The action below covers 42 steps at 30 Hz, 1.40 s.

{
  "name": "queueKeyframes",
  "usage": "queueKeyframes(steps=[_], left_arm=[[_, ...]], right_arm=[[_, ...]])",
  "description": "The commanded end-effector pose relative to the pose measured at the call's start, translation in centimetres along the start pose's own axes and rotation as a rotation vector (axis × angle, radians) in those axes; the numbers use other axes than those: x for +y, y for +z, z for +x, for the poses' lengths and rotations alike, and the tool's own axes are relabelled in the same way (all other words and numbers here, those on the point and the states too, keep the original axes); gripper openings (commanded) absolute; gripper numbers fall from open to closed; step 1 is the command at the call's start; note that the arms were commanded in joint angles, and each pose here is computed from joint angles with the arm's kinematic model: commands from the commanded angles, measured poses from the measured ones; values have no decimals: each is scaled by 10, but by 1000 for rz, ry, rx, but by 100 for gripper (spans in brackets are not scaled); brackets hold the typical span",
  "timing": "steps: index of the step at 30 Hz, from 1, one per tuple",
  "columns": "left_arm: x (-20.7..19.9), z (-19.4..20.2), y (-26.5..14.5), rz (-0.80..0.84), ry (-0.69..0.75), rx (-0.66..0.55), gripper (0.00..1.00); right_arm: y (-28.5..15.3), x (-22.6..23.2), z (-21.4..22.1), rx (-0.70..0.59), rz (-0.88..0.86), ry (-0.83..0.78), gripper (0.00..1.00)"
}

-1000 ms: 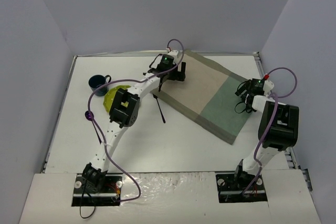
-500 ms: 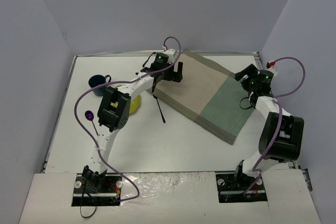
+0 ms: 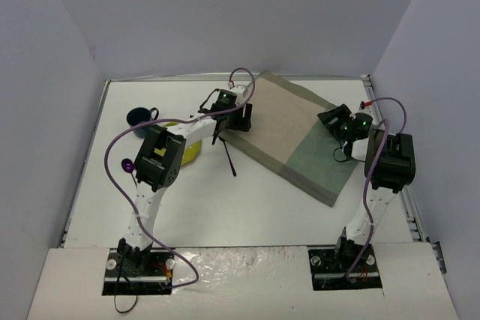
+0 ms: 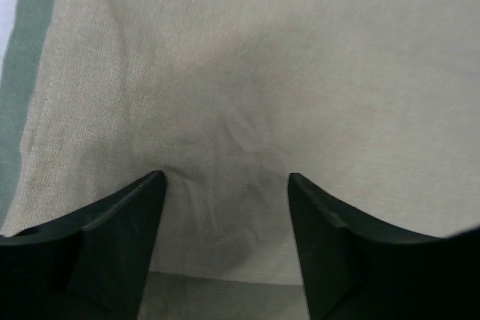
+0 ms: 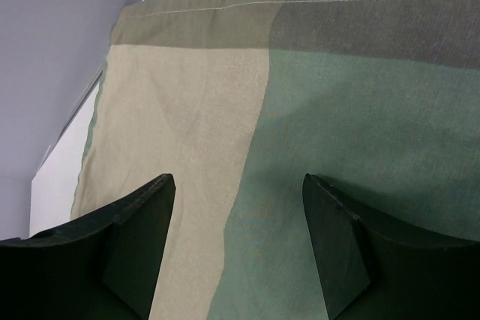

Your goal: Set the dinner table for one person

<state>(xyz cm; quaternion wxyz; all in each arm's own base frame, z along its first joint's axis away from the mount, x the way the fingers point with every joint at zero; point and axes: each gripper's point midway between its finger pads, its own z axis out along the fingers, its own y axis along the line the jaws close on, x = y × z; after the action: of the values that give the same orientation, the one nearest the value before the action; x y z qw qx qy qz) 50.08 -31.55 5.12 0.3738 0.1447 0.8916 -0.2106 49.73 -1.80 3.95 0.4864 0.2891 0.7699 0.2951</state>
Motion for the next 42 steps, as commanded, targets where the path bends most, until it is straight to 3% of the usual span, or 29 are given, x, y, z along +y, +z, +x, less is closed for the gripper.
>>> queueKeyframes(steps=[1, 4, 13, 19, 27, 34, 42], left_arm=[[15, -14, 1, -28, -15, -51, 56], [26, -4, 7, -53, -40, -28, 49], [41, 10, 15, -73, -73, 22, 49], [28, -16, 11, -30, -66, -26, 59], [6, -89, -23, 6, -42, -174, 70], [-15, -122, -71, 42, -47, -257, 72], [4, -94, -128, -91, -138, -280, 72]], right_arm=[[0, 14, -40, -119, -101, -41, 66], [-5, -5, -49, -140, -54, -36, 66], [-21, -49, -91, -189, 109, -55, 68], [-33, -20, -109, -202, 108, -132, 70], [-70, 46, -103, -233, 125, -279, 70], [-91, 96, -67, -170, 75, -235, 71], [-117, 118, 34, 41, 0, -223, 69]])
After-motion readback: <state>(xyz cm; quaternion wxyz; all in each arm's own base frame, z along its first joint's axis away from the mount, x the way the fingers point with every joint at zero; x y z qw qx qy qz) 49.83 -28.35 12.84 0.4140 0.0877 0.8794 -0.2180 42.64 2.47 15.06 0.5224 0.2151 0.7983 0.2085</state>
